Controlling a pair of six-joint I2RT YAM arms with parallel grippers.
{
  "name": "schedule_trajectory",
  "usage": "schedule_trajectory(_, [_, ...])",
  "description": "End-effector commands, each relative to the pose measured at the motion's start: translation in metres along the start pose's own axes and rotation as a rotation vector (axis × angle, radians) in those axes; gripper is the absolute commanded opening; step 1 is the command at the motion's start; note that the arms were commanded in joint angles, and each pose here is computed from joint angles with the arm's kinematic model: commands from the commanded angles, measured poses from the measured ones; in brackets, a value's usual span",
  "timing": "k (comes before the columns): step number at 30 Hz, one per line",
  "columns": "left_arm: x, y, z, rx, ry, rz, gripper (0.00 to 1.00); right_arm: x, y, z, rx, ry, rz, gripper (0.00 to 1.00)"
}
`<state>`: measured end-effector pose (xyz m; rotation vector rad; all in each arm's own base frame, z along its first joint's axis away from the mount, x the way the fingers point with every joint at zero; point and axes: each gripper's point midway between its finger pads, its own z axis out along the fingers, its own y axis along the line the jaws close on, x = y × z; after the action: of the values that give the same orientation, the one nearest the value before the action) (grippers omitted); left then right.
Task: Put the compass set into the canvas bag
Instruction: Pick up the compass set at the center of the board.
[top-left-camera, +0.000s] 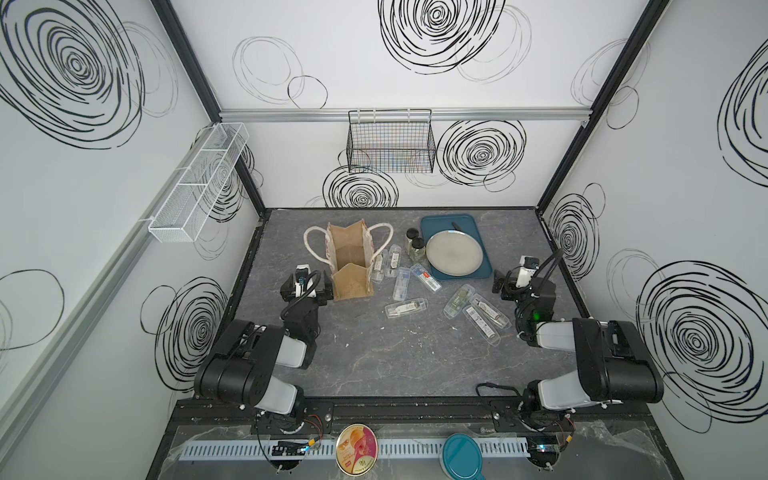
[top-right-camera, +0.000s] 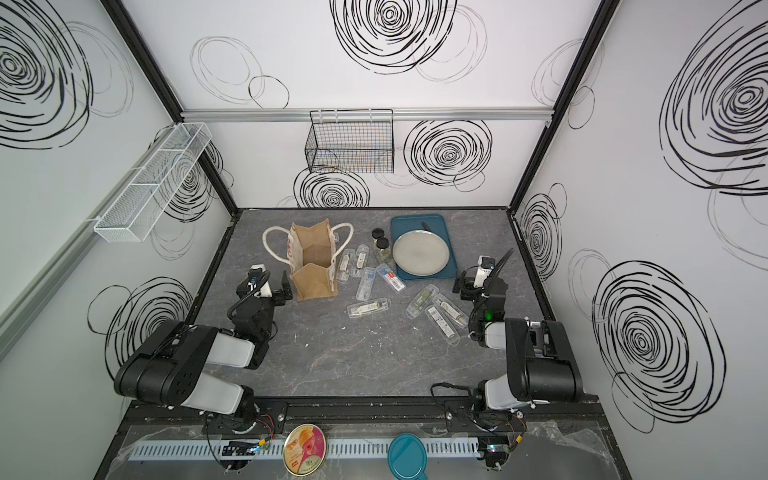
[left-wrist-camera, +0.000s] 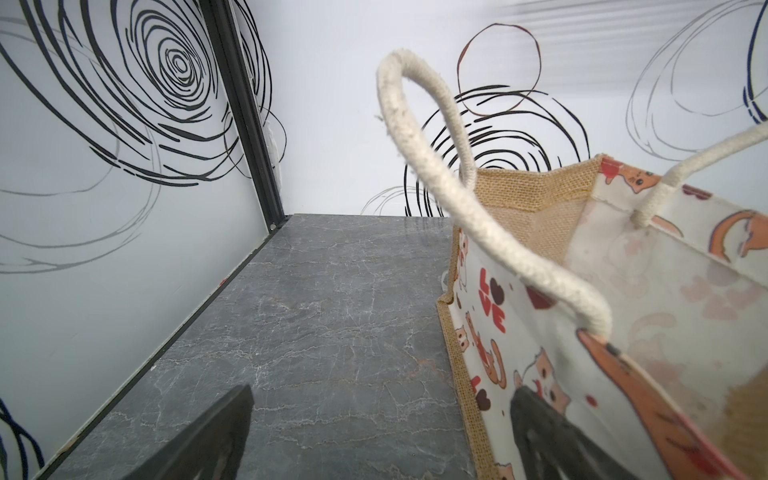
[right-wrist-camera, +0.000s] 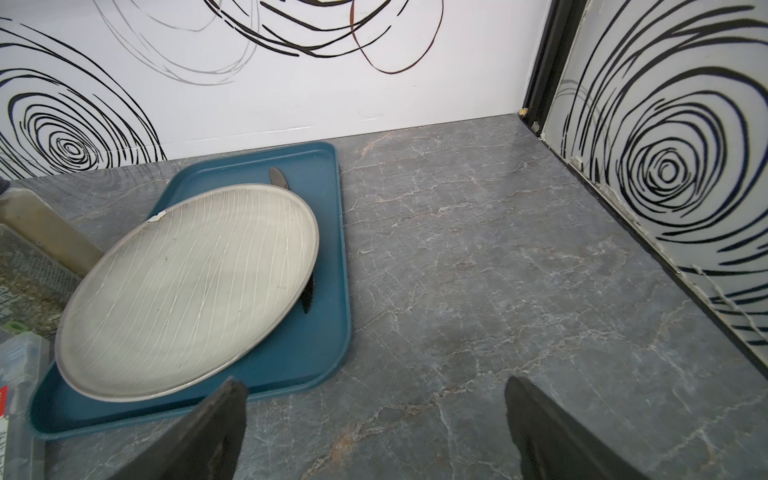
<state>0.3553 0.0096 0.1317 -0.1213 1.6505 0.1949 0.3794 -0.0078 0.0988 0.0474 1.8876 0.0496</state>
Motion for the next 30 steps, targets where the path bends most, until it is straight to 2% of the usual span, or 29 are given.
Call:
schedule_trajectory(1, [-0.017,-0.001,0.003,-0.002,-0.062,-0.007,0.99,-0.006,0.0,0.003,-0.005,-0.011,-0.003,1.0])
schedule_trajectory(7, [-0.016,0.002,0.005,-0.006,-0.053,-0.017,0.99,-0.006,-0.001,0.002,-0.002,-0.013,-0.004,1.0])
schedule_trajectory(11, [-0.018,0.019,-0.002,-0.068,-0.078,-0.072,0.99,-0.016,0.001,-0.003,0.016,-0.006,-0.021,1.0])
schedule_trajectory(14, [-0.024,0.03,-0.011,-0.096,-0.111,-0.11,0.99,-0.031,0.006,-0.007,0.027,0.022,-0.033,1.0])
schedule_trajectory(19, [-0.044,0.029,-0.011,-0.111,-0.095,-0.091,0.99,-0.044,0.026,-0.025,-0.008,0.102,-0.035,0.99])
schedule_trajectory(26, [-0.077,0.041,-0.025,-0.174,0.09,-0.128,0.99,-0.048,0.057,-0.067,-0.055,0.25,0.104,0.92])
schedule_trajectory(30, [-0.089,0.032,-0.046,-0.091,0.169,-0.155,0.99,-0.028,0.087,-0.085,-0.129,0.388,0.093,0.9])
